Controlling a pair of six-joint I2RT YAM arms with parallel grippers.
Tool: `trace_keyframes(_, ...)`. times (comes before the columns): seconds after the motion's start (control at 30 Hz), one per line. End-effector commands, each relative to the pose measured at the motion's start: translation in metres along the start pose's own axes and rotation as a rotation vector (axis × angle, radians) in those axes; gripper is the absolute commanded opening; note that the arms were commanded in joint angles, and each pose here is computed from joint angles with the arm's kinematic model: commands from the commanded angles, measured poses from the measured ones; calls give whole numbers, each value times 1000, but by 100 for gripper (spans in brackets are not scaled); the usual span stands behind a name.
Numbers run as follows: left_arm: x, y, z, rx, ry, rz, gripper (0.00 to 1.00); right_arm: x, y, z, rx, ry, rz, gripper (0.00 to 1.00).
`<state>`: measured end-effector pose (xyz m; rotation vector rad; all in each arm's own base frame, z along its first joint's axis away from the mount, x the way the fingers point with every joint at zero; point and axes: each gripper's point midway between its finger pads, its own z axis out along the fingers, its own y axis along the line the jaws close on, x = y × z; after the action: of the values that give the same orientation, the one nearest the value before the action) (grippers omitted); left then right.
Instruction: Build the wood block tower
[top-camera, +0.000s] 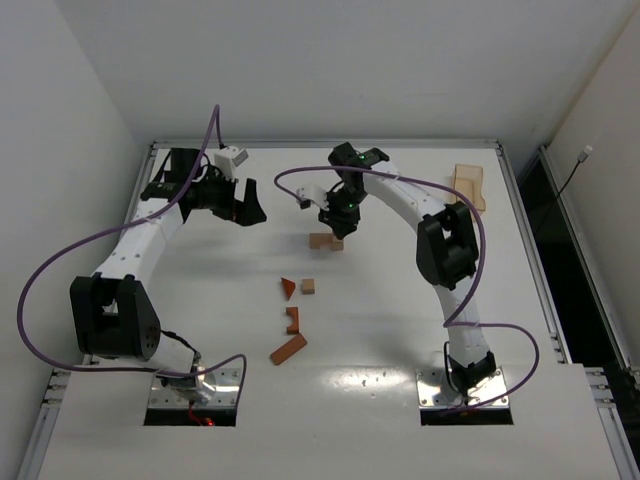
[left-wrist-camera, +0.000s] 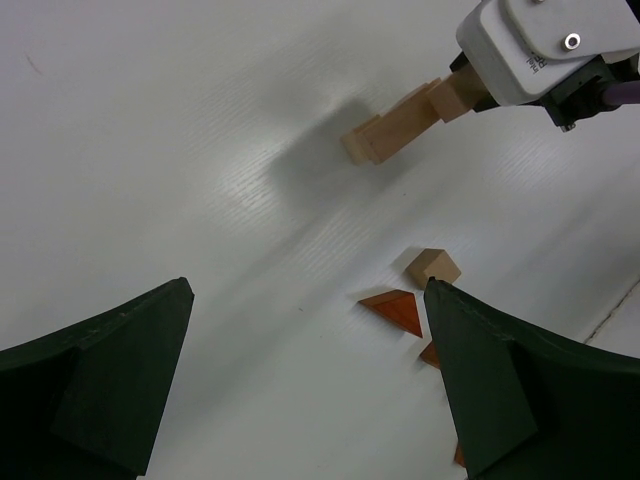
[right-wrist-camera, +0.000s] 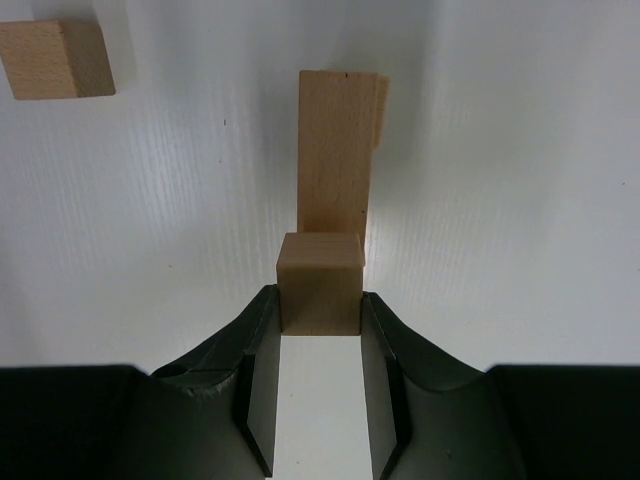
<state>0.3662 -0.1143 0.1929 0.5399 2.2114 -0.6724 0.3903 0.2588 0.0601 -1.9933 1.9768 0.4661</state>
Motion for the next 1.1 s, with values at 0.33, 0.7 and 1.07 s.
trace_keyframes(0.33,-19,1,-6,16,-59,28,100,-6,-10,1,12,-24,5,5)
trace_keyframes(0.7,-19,2,-8,18,-63,23,100,-5,-12,2,17,-17,14,18)
trace_keyframes(1.07,-19,2,-8,18,-63,23,100,-8,-17,-2,44,-23,22,38)
